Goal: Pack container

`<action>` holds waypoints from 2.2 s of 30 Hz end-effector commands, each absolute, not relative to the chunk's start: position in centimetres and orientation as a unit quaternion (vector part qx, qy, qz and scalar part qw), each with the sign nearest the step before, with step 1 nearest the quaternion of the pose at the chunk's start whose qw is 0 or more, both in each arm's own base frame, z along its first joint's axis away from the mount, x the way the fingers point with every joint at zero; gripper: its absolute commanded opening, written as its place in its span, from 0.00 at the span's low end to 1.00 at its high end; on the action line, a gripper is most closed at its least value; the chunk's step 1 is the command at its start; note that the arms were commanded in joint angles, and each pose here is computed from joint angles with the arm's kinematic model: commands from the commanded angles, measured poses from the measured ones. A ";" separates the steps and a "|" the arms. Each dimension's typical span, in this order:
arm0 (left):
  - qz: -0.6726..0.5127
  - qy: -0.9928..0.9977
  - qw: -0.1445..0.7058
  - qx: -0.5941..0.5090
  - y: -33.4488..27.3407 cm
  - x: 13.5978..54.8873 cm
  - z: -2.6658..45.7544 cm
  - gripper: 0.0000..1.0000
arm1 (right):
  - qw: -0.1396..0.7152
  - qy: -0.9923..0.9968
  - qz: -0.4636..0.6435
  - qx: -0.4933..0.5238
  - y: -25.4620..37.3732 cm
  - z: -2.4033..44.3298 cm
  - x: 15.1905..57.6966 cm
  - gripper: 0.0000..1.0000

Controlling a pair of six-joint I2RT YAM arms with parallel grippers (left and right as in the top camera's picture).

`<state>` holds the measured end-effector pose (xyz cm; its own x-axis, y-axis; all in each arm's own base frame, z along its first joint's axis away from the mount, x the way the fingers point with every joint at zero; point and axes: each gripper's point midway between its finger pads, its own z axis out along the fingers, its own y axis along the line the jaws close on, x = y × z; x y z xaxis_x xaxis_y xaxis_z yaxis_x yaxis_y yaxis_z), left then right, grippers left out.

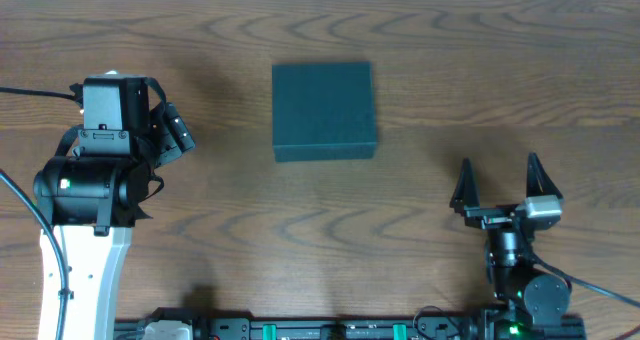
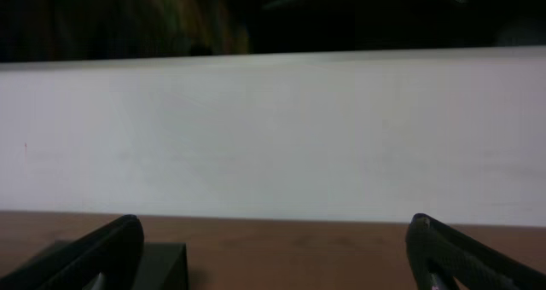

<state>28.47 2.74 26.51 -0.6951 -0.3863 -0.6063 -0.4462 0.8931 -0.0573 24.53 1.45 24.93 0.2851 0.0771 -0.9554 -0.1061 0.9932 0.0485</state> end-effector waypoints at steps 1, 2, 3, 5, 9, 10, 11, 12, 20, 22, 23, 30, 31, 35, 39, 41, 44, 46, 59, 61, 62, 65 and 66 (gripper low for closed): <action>0.049 0.919 0.312 -0.234 2.9 28.3 26.1 0.95 | 0.813 0.579 0.056 -0.001 1.1 25.7 23.9 0.99; 0.049 0.919 0.312 -0.234 2.9 28.3 26.1 0.95 | 0.815 0.577 0.056 -0.001 1.1 25.9 23.8 0.99; 0.049 0.919 0.312 -0.234 2.9 28.3 26.1 0.95 | 0.817 0.574 0.056 -0.002 1.1 26.0 23.6 0.99; 0.048 0.919 0.312 -0.234 2.9 28.3 26.1 0.95 | 0.820 0.570 0.056 -0.002 1.1 26.1 23.2 0.99; 0.048 0.919 0.312 -0.234 2.9 28.3 26.1 0.95 | 0.817 0.574 0.055 -0.001 1.0 25.9 23.2 0.99; 0.049 0.919 0.312 -0.234 2.9 28.3 26.1 0.95 | 0.816 0.576 0.055 -0.001 1.0 25.8 23.2 0.99; 0.049 0.919 0.312 -0.234 2.9 28.3 26.1 0.95 | 0.814 0.578 0.055 -0.001 1.0 25.7 23.2 0.99; 0.049 0.919 0.312 -0.234 2.9 28.3 26.1 0.95 | 0.813 0.579 0.055 -0.001 1.0 25.6 23.3 0.99; 0.049 0.919 0.313 -0.234 2.9 28.3 26.1 0.95 | 0.757 0.651 0.056 0.005 1.0 21.2 24.4 0.99; 0.049 0.919 0.313 -0.234 2.9 28.3 26.1 0.95 | 0.734 0.677 0.056 0.008 1.0 19.6 24.6 0.99; 0.049 0.919 0.312 -0.234 2.9 28.3 26.1 0.95 | 0.722 0.689 0.056 0.008 1.0 18.7 24.6 0.99; 0.049 0.919 0.312 -0.234 2.9 28.3 26.1 0.95 | 0.680 0.732 0.042 0.022 0.4 15.7 24.6 0.99; 0.049 0.919 0.312 -0.234 2.9 28.3 26.1 0.95 | 0.680 0.732 0.042 0.022 0.4 15.7 24.6 0.99; 0.049 0.919 0.312 -0.234 2.9 28.3 26.1 0.95 | 0.680 0.732 0.042 0.022 0.4 15.7 24.6 0.99; 0.049 0.919 0.312 -0.234 2.9 28.3 26.1 0.95 | 0.680 0.732 0.042 0.022 0.4 15.7 24.6 0.99; 0.049 0.919 0.312 -0.234 2.9 28.3 26.1 0.95 | 0.679 0.732 0.042 0.022 0.4 15.7 24.6 0.99; 0.049 0.919 0.312 -0.234 2.9 28.3 26.1 0.95 | 0.679 0.732 0.042 0.022 0.4 15.7 24.6 0.99; 0.048 0.920 0.312 -0.233 2.9 28.3 26.1 0.95 | 0.679 0.732 0.042 0.022 0.4 15.7 24.6 0.99; -0.009 0.889 0.421 -0.182 0.5 22.3 32.2 0.95 | 0.679 0.732 0.042 0.022 0.4 15.7 24.6 0.99; -0.027 0.870 0.460 -0.176 0.3 21.3 34.0 0.95 | 0.679 0.732 0.042 0.022 0.4 15.7 24.6 0.99; -0.035 0.860 0.478 -0.177 0.4 21.0 34.8 0.95 | 0.679 0.732 0.042 0.022 0.4 15.7 24.6 0.99; -0.051 0.824 0.540 -0.163 0.6 20.0 37.6 0.95 | 0.679 0.732 0.042 0.022 0.4 15.7 24.6 0.99; -0.053 0.810 0.563 -0.154 0.6 19.9 38.5 0.95 | 0.679 0.732 0.042 0.022 0.4 15.7 24.6 0.99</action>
